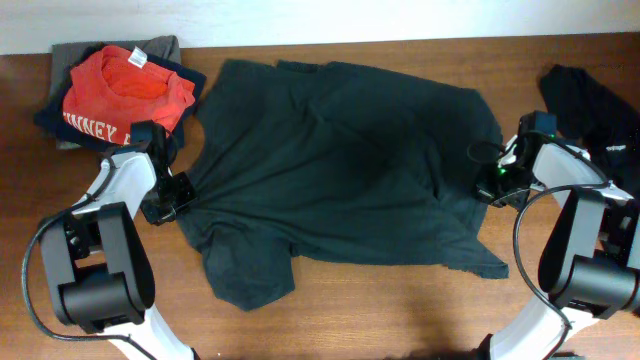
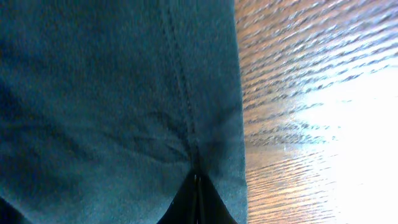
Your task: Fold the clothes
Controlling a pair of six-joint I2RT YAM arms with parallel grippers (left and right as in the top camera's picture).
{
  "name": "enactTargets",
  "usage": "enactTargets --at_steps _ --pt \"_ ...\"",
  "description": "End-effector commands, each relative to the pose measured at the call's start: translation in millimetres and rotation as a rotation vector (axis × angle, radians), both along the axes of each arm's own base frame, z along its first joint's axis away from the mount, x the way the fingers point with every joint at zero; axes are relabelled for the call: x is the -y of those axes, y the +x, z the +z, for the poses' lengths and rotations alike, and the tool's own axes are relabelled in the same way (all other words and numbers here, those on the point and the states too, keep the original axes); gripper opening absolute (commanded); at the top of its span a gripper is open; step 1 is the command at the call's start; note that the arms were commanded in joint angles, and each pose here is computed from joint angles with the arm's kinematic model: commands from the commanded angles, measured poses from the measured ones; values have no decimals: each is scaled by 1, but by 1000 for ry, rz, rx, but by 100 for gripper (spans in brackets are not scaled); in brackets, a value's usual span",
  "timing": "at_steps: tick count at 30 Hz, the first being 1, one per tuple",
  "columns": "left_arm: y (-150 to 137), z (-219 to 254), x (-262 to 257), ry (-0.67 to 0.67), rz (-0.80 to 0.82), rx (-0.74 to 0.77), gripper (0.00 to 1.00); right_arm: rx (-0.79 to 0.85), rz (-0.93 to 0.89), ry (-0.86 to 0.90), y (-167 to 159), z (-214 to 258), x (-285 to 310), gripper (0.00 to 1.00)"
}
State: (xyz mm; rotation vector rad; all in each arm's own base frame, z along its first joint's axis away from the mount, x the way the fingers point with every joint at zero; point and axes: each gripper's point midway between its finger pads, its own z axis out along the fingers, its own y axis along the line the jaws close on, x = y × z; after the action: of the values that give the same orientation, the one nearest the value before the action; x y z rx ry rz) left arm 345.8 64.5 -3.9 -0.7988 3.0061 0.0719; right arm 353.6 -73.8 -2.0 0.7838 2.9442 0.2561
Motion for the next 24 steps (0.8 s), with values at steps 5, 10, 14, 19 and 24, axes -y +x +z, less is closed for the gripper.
enactTargets --at_steps 5,10,14,19,24 --pt "-22 -31 -7 9 9 -102 7 -102 -131 -234 -18 -17 50 4" --pt "-21 -31 -7 10 8 -97 7 -91 -170 -270 -18 -15 68 4" --pt "-20 -31 -8 11 10 -95 7 -84 -207 -326 -19 -12 89 4" --pt "-17 -31 -9 13 -22 -81 13 -52 -256 -325 -14 -5 106 4" --pt "-1 -26 -15 41 -67 -38 17 11 -289 -325 4 14 122 4"
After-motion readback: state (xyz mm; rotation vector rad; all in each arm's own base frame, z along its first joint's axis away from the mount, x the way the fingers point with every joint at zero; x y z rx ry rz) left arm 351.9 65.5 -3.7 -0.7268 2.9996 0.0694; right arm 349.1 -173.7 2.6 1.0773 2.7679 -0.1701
